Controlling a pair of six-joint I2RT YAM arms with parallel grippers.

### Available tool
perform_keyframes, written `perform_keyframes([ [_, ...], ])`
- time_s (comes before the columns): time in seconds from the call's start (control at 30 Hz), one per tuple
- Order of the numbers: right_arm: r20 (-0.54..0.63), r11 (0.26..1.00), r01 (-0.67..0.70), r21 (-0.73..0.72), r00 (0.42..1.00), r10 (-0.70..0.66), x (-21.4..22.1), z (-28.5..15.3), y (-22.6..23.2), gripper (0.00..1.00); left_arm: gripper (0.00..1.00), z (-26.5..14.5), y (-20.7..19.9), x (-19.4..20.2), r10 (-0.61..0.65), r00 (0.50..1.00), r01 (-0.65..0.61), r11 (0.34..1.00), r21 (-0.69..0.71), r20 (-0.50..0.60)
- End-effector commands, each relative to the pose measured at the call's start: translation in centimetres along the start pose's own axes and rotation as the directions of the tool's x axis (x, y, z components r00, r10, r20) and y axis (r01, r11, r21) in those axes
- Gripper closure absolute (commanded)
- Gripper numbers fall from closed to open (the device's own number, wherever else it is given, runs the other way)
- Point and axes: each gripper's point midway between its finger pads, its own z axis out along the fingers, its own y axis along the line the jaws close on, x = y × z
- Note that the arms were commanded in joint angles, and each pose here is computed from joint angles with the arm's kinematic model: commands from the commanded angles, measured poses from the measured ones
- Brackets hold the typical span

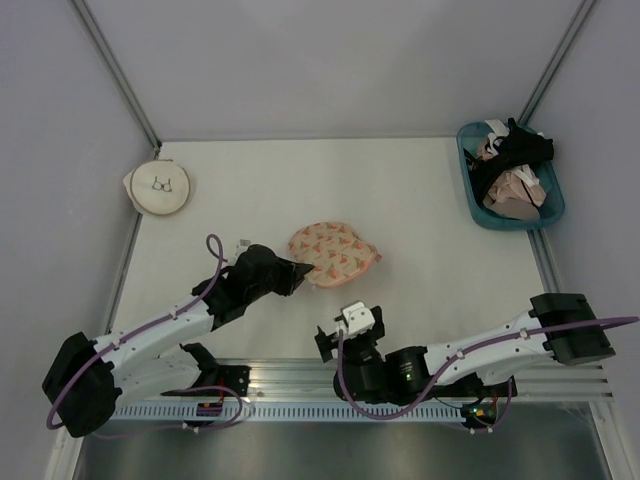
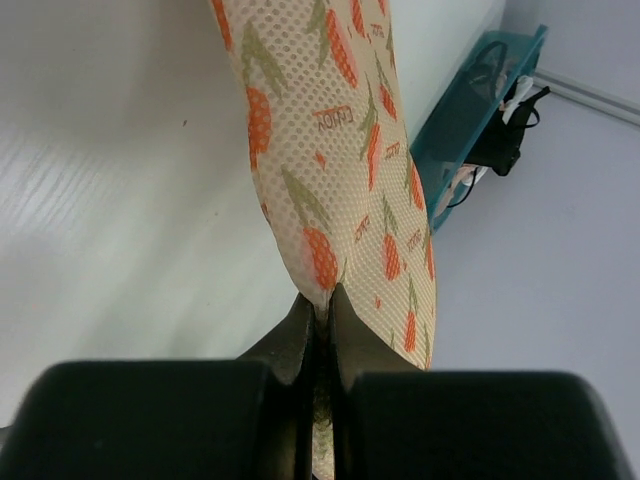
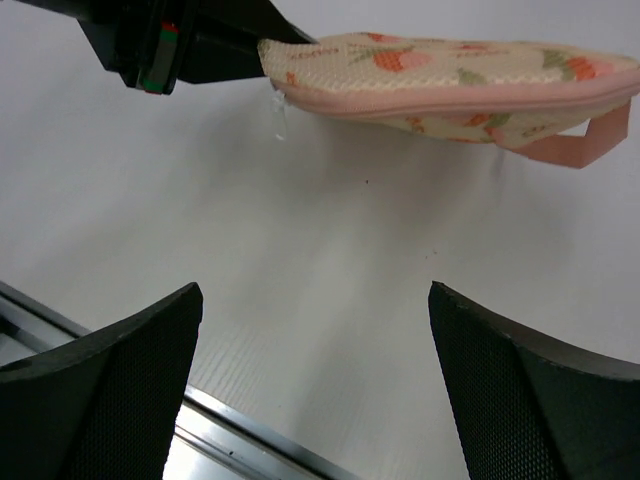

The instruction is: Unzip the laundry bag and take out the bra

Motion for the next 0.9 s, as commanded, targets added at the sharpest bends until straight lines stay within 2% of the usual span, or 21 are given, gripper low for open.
perform_keyframes([
  [0.0,0.114,0.992,-0.074,0.103,0.992,0.062,-3.2,0.7,-0.5,0.02,0.98,-0.1,-0.3,1.1,-0.043,0.997,0.042,0.999,-0.016,-0.058],
  [0.07,0.121,0.987,-0.113,0.111,0.988,0.099,-3.1,1.5,-0.7,0.02,0.98,-0.2,-0.1,1.3,-0.043,0.997,0.042,0.999,-0.021,-0.069],
  [0.2,0.103,0.985,-0.166,0.037,0.981,0.162,-3.1,2.6,0.0,0.02,0.98,-0.4,0.2,1.3,-0.042,0.996,0.04,0.999,-0.023,-0.075],
  [0.3,0.045,0.972,-0.212,-0.104,0.975,0.218,-2.7,3.3,1.8,0.02,0.98,-0.4,0.4,1.5,-0.05,0.995,0.048,0.999,-0.025,-0.086],
  [0.37,0.037,0.952,-0.271,-0.143,0.96,0.279,-3.3,4.3,1.9,0.02,0.98,-0.4,0.0,1.7,-0.063,0.993,0.063,0.998,-0.007,-0.101],
  [0.67,0.023,0.92,-0.348,-0.182,0.934,0.357,-3.8,6.1,0.9,0.04,0.98,0.1,0.4,2.6,-0.082,0.986,0.081,0.997,-0.015,-0.148],
  [0.87,0.024,0.913,-0.374,-0.164,0.924,0.382,-3.6,7.2,0.1,0.12,0.98,0.0,0.2,3.0,-0.089,0.981,0.089,0.996,-0.009,-0.174],
])
